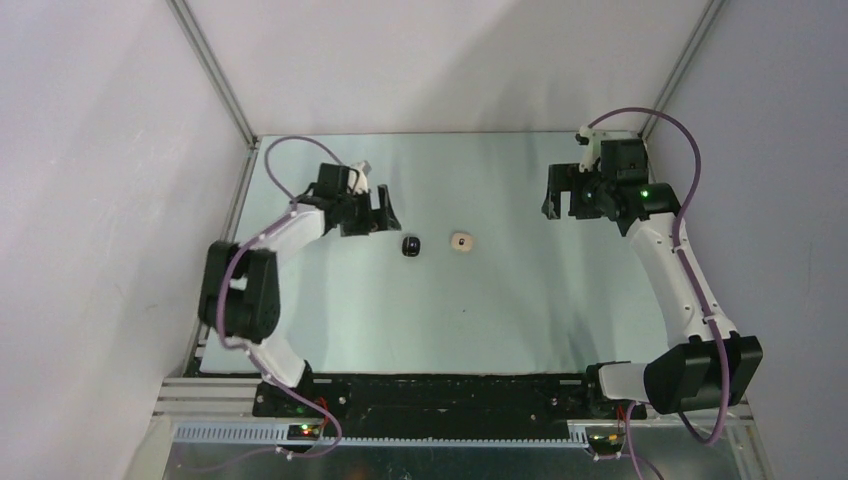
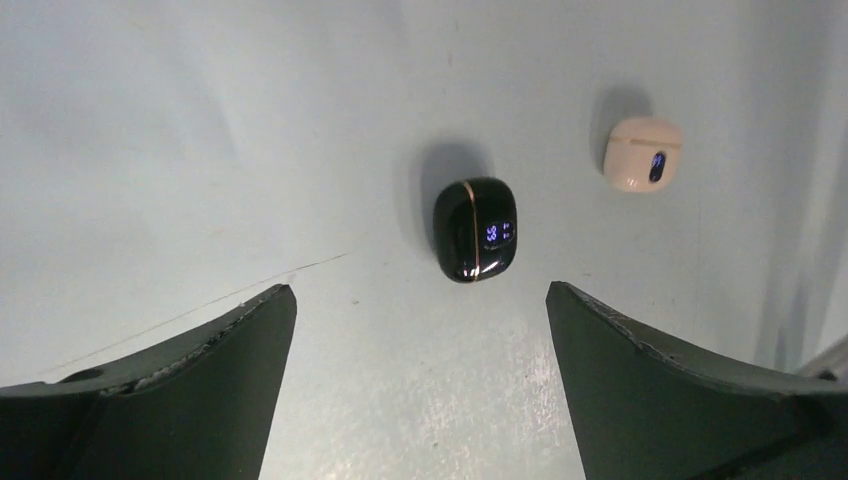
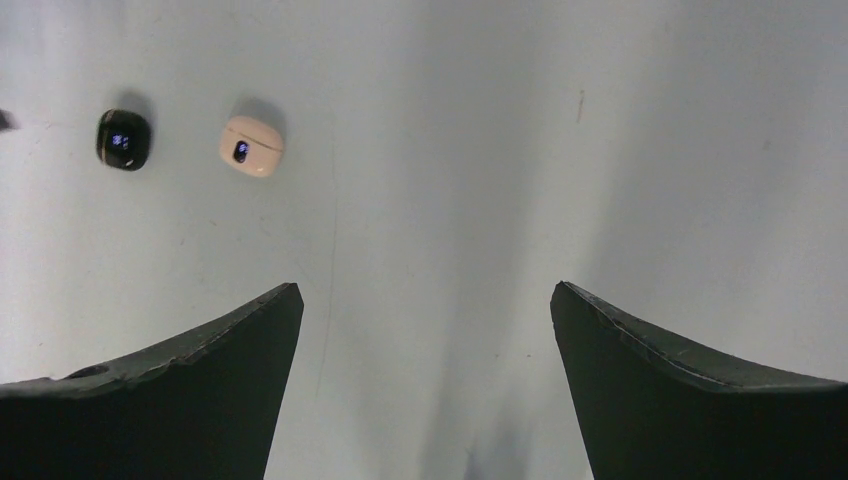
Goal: Insert the wireless bluetooth earbuds into the charging case
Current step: Reset both arms
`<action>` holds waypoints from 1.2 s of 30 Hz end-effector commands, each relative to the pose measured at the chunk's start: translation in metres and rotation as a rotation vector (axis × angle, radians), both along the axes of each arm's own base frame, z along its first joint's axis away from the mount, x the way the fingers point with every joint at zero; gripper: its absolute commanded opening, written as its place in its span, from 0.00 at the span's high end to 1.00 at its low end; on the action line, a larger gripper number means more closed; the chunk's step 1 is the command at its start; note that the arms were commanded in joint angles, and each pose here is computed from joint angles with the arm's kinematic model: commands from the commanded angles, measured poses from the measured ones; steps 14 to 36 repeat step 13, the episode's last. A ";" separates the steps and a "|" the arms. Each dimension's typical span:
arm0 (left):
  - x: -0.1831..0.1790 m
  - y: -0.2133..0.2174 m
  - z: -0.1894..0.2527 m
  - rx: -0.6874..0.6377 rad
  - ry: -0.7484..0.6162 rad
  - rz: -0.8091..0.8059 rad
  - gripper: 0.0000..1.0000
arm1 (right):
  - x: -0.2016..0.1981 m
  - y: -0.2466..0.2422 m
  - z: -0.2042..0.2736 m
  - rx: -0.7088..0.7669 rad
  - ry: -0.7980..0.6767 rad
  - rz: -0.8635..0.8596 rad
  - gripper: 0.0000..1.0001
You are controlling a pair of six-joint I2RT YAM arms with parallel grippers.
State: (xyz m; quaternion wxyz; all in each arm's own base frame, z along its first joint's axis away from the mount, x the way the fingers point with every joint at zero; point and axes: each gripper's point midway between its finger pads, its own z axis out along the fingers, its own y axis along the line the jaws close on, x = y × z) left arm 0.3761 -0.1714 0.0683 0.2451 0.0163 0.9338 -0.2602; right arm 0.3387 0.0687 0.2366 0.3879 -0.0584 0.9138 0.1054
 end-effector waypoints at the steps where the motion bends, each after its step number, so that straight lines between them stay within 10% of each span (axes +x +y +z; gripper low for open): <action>1: 0.020 0.035 0.095 0.136 -0.324 0.038 0.01 | 0.013 -0.017 0.031 -0.063 -0.127 -0.053 0.01; 10: 0.001 0.080 0.247 0.284 -0.784 0.017 0.00 | 0.055 0.009 0.061 -0.077 -0.240 0.011 0.01; 36: -0.012 0.075 0.244 0.270 -0.799 -0.029 0.00 | 0.064 0.027 0.064 -0.018 -0.234 0.056 0.01</action>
